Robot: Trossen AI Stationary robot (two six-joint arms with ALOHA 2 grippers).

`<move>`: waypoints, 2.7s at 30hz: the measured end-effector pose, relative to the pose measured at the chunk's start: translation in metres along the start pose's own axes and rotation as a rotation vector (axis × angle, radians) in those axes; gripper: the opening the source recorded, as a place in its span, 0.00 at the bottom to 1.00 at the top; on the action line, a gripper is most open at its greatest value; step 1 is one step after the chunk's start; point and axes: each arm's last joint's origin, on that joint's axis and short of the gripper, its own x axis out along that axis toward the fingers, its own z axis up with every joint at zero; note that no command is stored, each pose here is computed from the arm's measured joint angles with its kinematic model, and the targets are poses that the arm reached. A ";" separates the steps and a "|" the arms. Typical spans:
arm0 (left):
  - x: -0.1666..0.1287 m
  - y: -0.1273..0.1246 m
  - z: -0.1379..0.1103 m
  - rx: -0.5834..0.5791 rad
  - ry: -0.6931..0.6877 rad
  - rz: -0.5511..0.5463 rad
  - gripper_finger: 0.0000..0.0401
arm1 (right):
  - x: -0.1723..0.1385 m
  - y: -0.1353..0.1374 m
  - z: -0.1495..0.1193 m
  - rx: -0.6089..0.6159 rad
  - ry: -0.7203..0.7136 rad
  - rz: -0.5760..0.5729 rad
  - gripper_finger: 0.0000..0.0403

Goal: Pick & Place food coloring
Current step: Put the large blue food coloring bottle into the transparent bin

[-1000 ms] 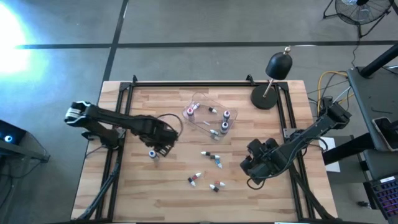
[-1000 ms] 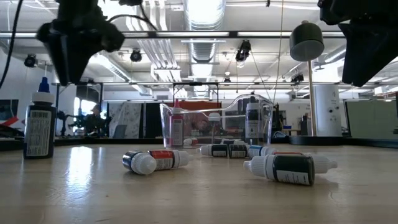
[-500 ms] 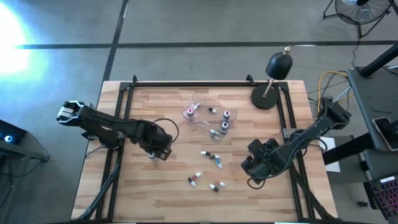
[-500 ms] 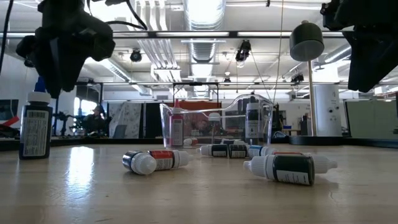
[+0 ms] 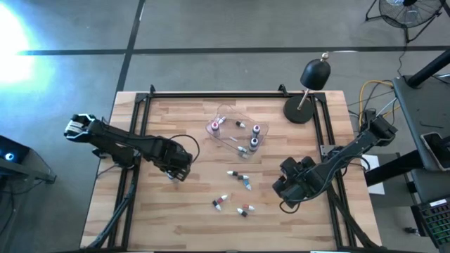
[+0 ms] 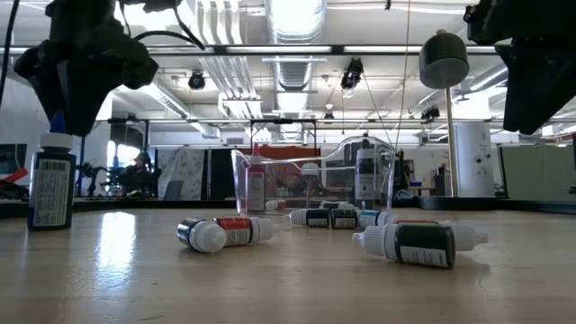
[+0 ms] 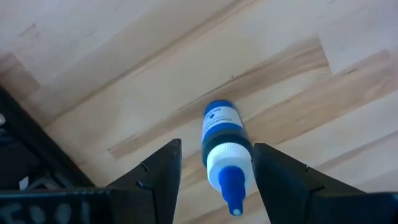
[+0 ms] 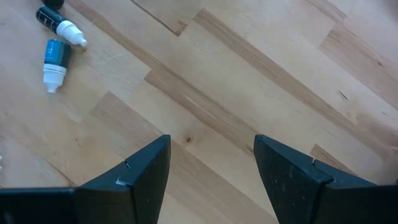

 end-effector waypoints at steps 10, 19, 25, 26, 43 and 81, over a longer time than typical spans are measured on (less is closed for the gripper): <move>0.001 -0.004 -0.012 0.054 0.038 -0.013 0.42 | 0.000 0.000 0.000 0.005 0.000 0.002 0.56; 0.003 -0.005 -0.013 0.065 -0.007 -0.009 0.42 | 0.000 0.000 0.000 0.012 0.000 0.001 0.56; 0.014 -0.004 -0.015 0.060 0.044 -0.029 0.40 | 0.000 0.000 0.000 0.014 -0.001 0.004 0.56; 0.017 -0.004 -0.016 0.059 0.058 -0.031 0.40 | 0.000 0.000 0.000 0.014 0.000 0.004 0.56; 0.013 -0.007 -0.015 0.050 0.005 -0.045 0.34 | 0.002 0.000 -0.001 0.012 -0.001 0.003 0.56; -0.114 -0.096 0.152 0.556 -0.480 0.081 0.17 | -0.026 -0.005 0.017 0.054 -0.170 -0.064 0.56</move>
